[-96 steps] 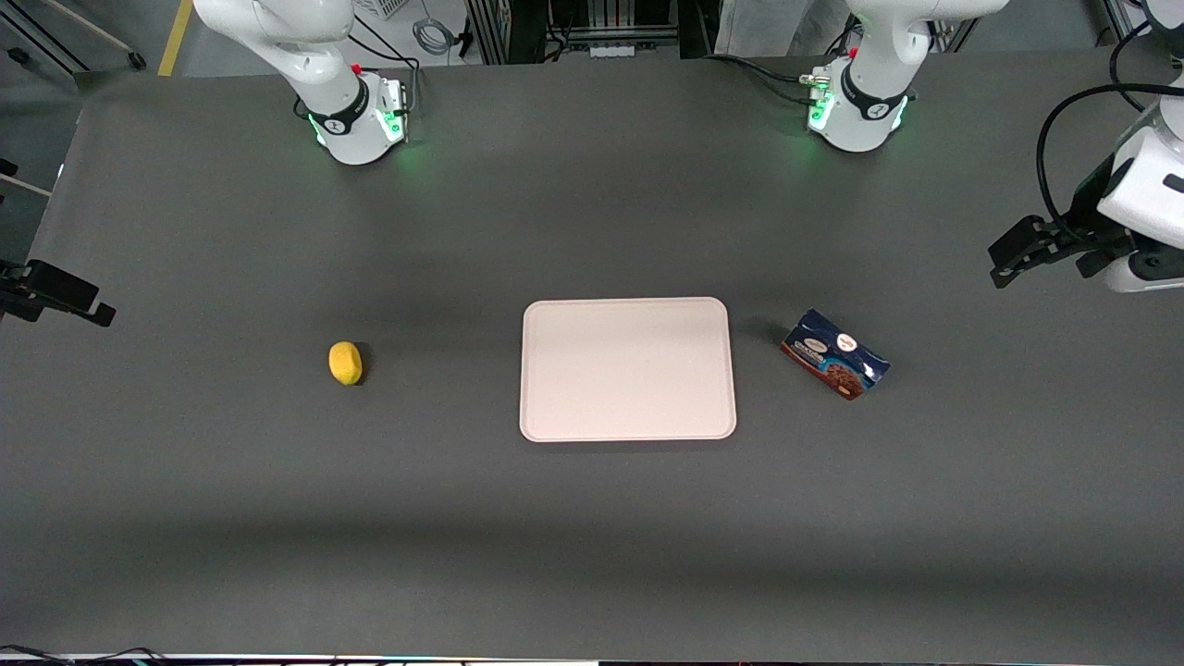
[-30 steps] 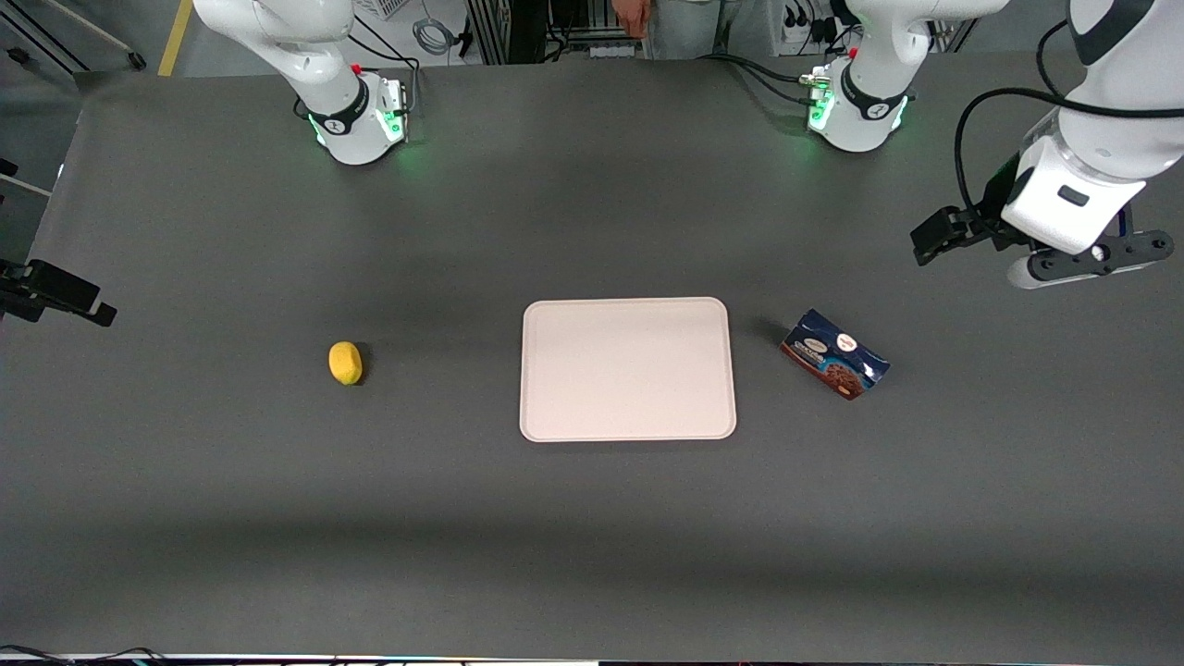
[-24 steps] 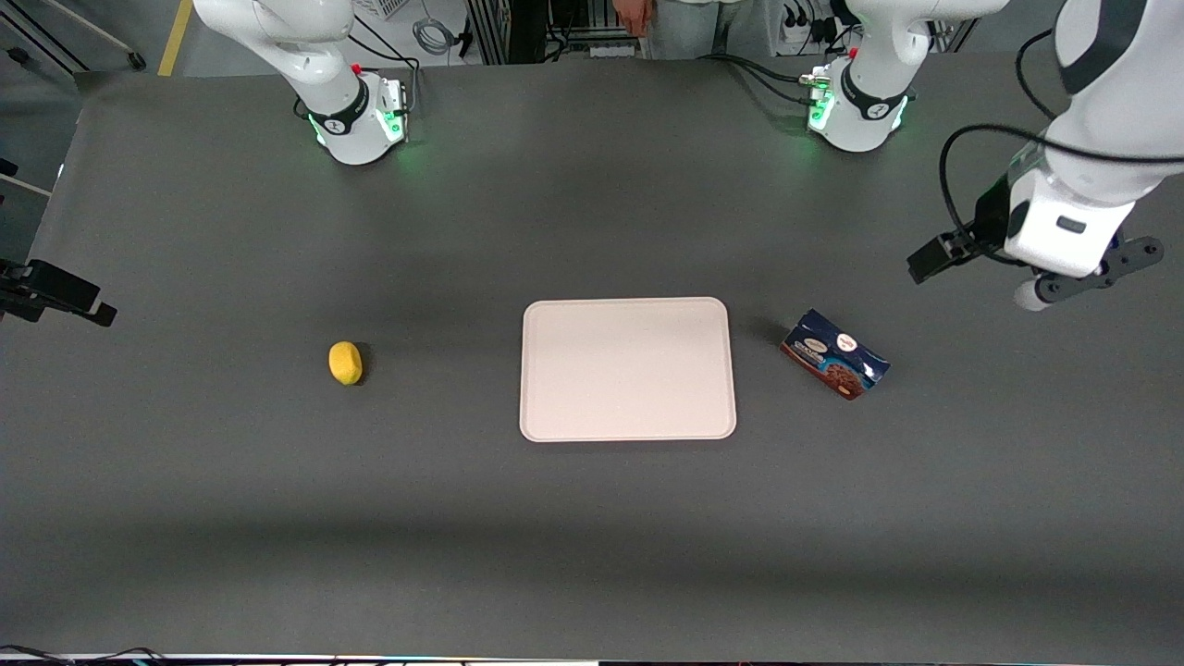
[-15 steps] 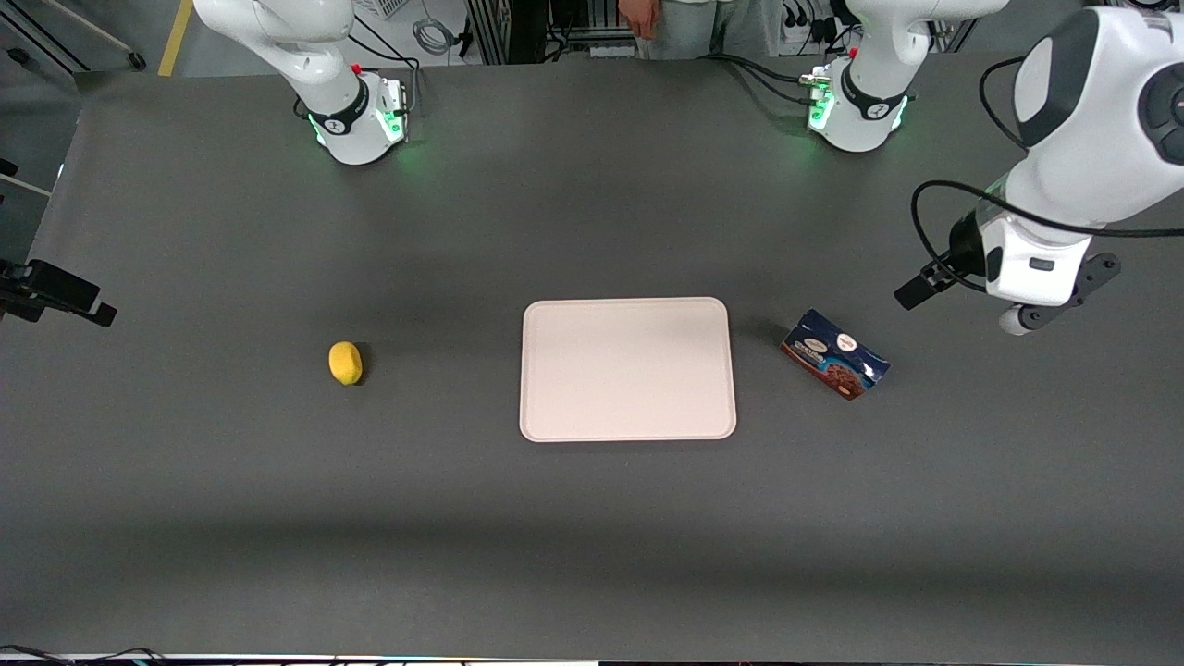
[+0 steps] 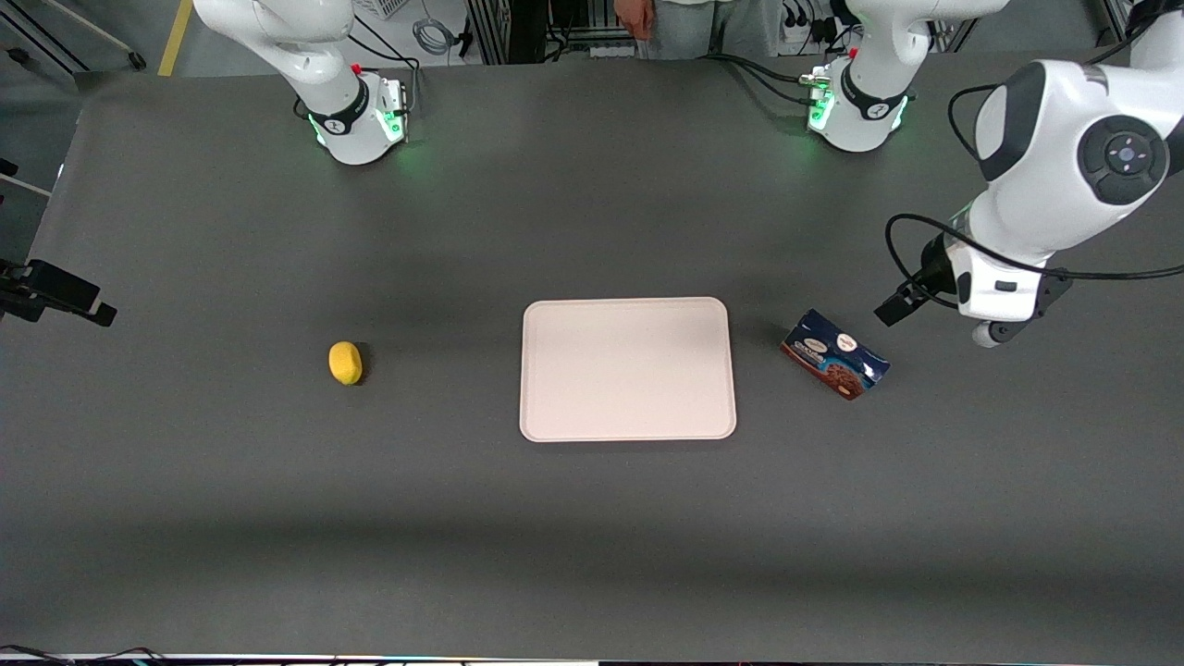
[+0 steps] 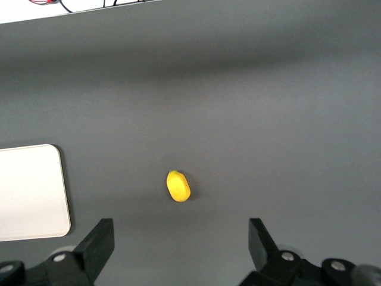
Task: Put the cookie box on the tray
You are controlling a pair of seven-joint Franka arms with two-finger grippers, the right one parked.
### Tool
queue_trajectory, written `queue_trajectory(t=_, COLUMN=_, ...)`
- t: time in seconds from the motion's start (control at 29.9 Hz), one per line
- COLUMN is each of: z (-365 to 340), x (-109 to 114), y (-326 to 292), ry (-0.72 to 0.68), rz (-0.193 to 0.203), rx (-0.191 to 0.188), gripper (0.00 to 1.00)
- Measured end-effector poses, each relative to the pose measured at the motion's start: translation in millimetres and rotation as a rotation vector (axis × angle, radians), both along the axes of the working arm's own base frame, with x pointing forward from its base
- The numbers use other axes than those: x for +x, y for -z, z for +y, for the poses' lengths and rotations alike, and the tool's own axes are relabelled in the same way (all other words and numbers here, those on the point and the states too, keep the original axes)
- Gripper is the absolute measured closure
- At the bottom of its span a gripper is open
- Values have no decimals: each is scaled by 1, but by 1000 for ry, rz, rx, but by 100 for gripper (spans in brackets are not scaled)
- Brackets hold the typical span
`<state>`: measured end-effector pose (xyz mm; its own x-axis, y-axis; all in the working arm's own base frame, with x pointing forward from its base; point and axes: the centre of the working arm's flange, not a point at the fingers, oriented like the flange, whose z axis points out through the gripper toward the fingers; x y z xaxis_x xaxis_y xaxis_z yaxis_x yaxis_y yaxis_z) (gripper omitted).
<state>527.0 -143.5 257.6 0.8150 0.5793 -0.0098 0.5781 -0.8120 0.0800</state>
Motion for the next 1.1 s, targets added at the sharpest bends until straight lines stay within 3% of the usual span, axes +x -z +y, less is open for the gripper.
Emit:
queue_trajectory(t=0.2, z=-5, x=21, y=-35, ry=12, rz=34, rx=18, gripper=78)
queue_trajectory(t=0.5, z=-6, x=49, y=-136, ry=104, rz=-11, rx=58, gripper=80)
queue_trajectory(t=0.84, z=-5, x=50, y=-256, ry=176, rz=40, rx=80, gripper=80)
queue_trajectory(t=1.1, z=-7, x=46, y=-305, ry=460, rz=42, rx=71, gripper=80)
